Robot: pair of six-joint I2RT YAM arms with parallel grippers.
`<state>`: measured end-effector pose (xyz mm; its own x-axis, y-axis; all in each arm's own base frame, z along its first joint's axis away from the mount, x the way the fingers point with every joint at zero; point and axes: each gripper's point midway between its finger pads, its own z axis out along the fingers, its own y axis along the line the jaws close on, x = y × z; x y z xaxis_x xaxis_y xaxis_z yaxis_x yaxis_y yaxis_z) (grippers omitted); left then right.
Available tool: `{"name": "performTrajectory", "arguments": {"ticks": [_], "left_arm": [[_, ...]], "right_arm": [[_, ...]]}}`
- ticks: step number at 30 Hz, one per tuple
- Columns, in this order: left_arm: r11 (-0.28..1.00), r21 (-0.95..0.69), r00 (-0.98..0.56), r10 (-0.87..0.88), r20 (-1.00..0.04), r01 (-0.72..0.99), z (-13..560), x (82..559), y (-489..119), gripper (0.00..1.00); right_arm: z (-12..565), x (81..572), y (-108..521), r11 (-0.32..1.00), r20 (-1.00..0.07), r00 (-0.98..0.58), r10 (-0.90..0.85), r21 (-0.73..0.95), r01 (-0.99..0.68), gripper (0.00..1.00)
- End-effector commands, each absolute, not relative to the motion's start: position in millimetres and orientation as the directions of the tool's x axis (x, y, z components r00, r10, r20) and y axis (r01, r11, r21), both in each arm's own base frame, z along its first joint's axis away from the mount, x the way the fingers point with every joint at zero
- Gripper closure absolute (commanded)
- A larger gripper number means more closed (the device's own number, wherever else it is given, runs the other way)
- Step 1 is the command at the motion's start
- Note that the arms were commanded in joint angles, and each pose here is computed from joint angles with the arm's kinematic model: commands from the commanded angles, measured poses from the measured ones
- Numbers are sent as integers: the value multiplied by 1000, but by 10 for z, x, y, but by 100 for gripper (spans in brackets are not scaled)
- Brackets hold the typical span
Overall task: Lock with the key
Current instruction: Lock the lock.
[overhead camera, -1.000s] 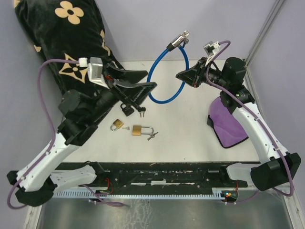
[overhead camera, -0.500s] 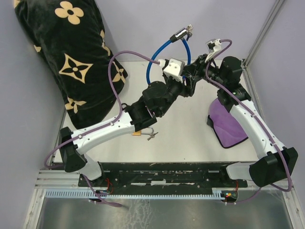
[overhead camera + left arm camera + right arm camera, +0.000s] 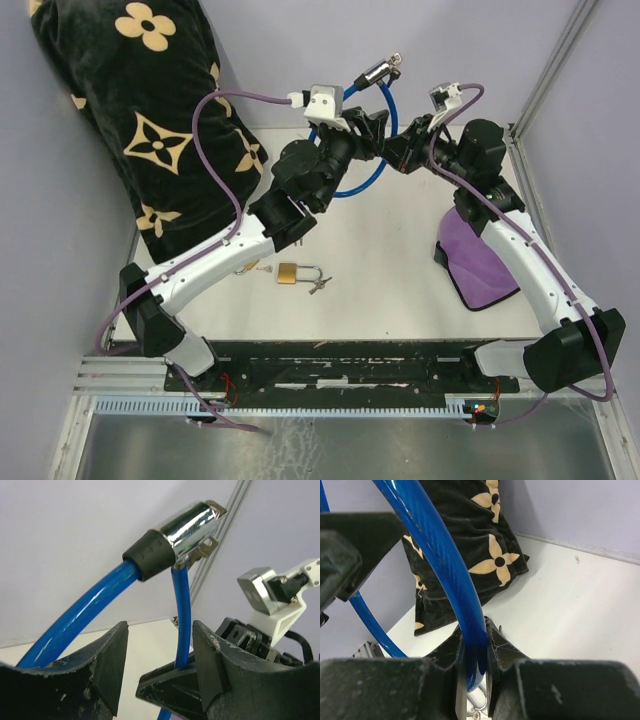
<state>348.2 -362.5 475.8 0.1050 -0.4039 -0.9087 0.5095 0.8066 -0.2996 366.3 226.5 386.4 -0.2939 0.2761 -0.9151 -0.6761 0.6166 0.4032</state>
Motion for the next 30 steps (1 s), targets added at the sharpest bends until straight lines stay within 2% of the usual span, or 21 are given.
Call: {"name": "performTrajectory", "arguments": {"ticks": [1, 10, 18, 25, 28, 30], "left_arm": [[714, -377, 115, -537, -836, 591, 5153, 3431, -3720, 39], [731, -398, 117, -542, -832, 553, 5087, 3595, -3818, 39], [743, -398, 120, -535, -837, 539, 5078, 3721, -3934, 57], [738, -365, 114, -509, -853, 568, 5070, 3767, -3980, 95], [737, -333, 118, -486, -866, 588, 5081, 3752, -3968, 97], [736, -321, 115, -474, -873, 597, 5072, 3752, -3941, 97]], "right_arm": [[4287, 3545, 2241, 606, -933, -166, 319, 336, -721, 98], [4293, 3534, 2255, 607, -936, -162, 314, 328, -724, 98], [4255, 3519, 2269, 613, -941, -157, 298, 315, -725, 98], [4245, 3479, 2267, 612, -947, -153, 283, 301, -731, 97], [4221, 3443, 2277, 606, -954, -150, 260, 282, -744, 91], [4210, 3422, 2266, 609, -959, -150, 242, 271, -745, 76]]}}
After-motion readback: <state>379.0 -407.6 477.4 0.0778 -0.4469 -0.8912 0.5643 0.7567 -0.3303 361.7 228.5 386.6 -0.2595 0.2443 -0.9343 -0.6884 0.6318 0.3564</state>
